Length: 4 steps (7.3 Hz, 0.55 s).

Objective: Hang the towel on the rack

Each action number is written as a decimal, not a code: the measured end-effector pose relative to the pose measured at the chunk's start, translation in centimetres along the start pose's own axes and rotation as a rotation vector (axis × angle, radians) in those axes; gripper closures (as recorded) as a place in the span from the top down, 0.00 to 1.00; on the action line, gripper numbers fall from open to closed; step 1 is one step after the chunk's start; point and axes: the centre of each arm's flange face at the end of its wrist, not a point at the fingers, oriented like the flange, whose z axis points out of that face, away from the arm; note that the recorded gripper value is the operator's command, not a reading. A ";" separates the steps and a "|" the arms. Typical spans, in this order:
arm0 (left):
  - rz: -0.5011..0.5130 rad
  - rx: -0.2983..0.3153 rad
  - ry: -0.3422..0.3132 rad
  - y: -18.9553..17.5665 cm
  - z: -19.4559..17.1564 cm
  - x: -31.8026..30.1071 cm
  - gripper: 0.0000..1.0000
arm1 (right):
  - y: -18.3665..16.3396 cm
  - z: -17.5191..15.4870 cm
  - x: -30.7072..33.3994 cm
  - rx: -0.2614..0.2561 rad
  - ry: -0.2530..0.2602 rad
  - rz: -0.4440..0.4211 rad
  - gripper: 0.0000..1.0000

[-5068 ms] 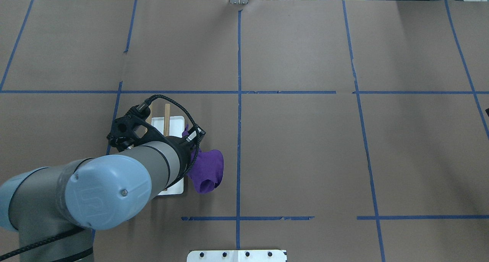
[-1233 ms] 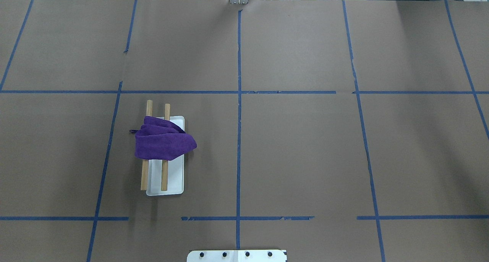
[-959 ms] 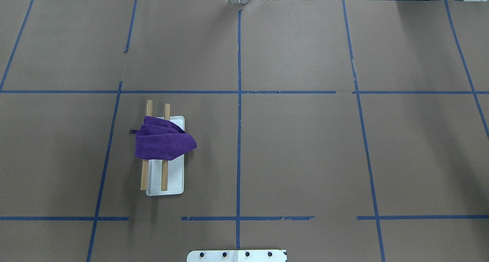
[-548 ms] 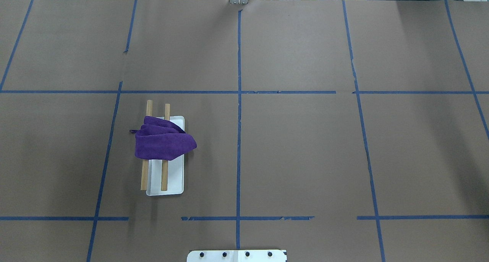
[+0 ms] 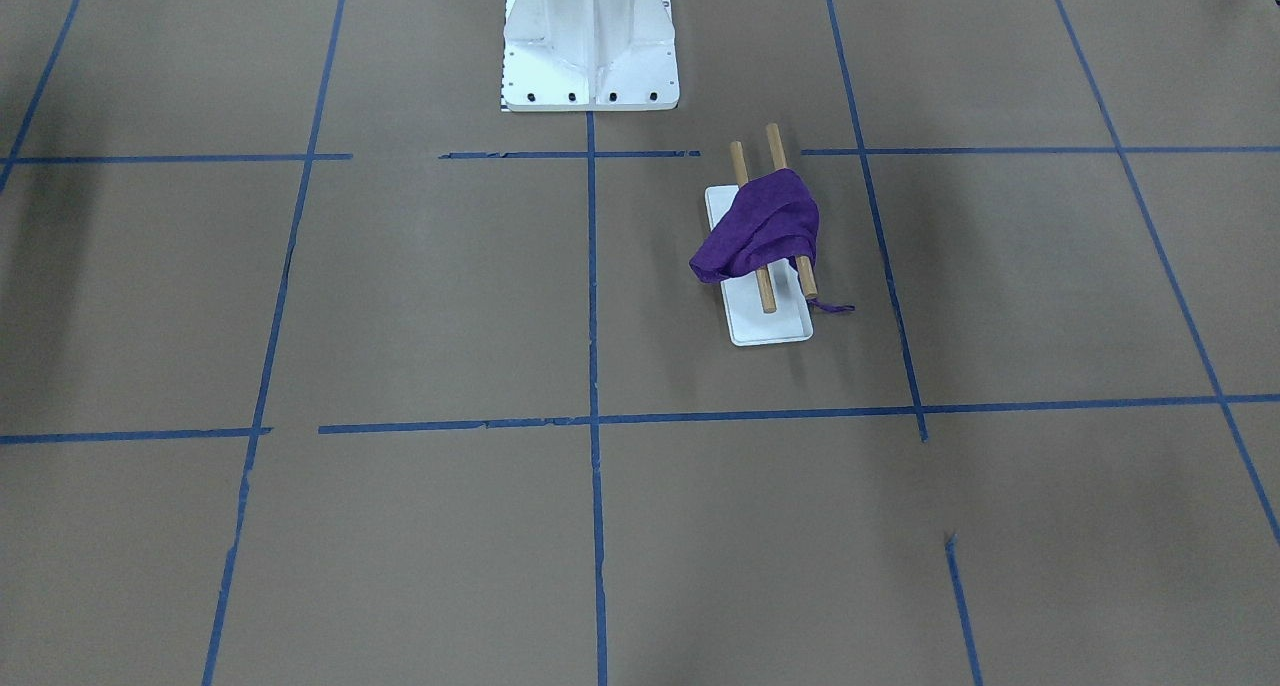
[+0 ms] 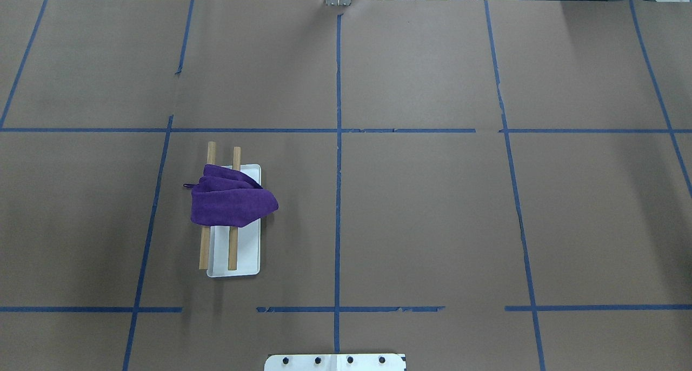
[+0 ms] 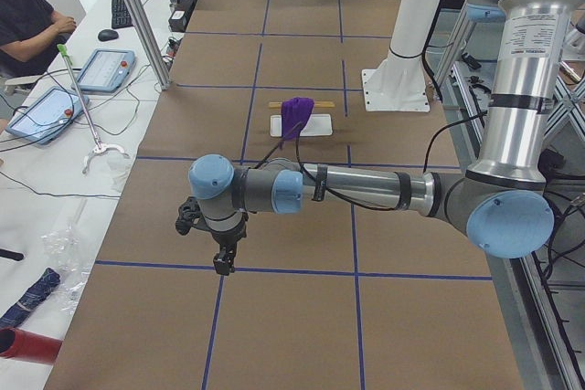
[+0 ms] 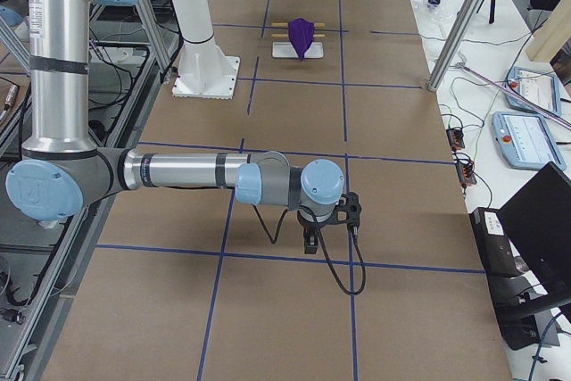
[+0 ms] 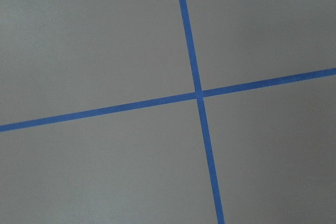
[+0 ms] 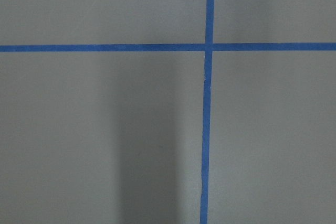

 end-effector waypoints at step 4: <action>-0.015 0.008 -0.006 0.2 -0.4 0.1 1.00 | -1.6 -1.3 -0.5 0.030 0.044 0.084 1.00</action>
